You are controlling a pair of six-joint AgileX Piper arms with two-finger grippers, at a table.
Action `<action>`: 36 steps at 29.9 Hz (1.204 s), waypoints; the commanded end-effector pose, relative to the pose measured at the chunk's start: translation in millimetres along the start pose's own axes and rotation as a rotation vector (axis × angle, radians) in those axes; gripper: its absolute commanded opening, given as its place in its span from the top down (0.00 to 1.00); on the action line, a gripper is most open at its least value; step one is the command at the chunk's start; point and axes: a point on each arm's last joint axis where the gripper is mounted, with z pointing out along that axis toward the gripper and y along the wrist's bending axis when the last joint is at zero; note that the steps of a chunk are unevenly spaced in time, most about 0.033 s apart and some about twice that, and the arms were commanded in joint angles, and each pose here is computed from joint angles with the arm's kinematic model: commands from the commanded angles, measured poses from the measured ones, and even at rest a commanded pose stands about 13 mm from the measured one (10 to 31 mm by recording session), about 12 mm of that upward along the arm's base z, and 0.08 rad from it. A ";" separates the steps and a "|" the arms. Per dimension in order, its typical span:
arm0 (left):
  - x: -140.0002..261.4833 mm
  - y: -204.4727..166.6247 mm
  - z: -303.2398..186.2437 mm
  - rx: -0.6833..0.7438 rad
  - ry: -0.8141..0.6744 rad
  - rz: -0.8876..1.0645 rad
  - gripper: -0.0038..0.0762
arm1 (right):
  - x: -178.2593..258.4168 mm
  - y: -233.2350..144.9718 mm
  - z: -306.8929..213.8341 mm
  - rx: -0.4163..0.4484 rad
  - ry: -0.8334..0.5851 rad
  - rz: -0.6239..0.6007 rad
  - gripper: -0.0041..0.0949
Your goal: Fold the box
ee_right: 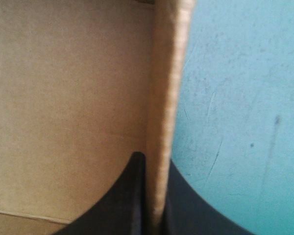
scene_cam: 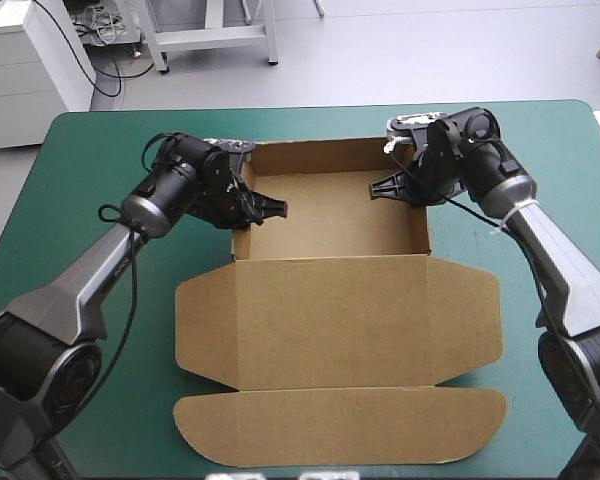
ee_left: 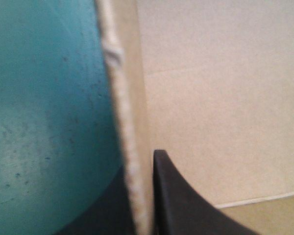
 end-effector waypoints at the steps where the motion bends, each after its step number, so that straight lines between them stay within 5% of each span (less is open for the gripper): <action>1: -5.5 -11.8 -6.6 0.069 -0.039 0.030 0.96 | -6.1 -9.4 -15.8 -0.101 -0.058 0.005 0.97; 21: -11.0 -18.1 30.3 0.098 0.002 0.000 0.94 | -9.3 -12.4 30.4 -0.096 0.043 -0.001 0.94; 26: -11.5 -17.0 30.4 0.094 -0.002 0.023 0.75 | -9.4 -12.3 33.9 -0.095 0.051 -0.001 0.58; 31: -11.5 -17.2 30.3 0.096 -0.002 0.031 0.40 | -9.4 -13.0 33.9 -0.088 0.050 -0.015 0.11; 36: -13.1 -13.9 28.3 0.096 0.002 0.021 0.33 | -9.5 -15.2 34.1 -0.064 0.049 -0.022 0.02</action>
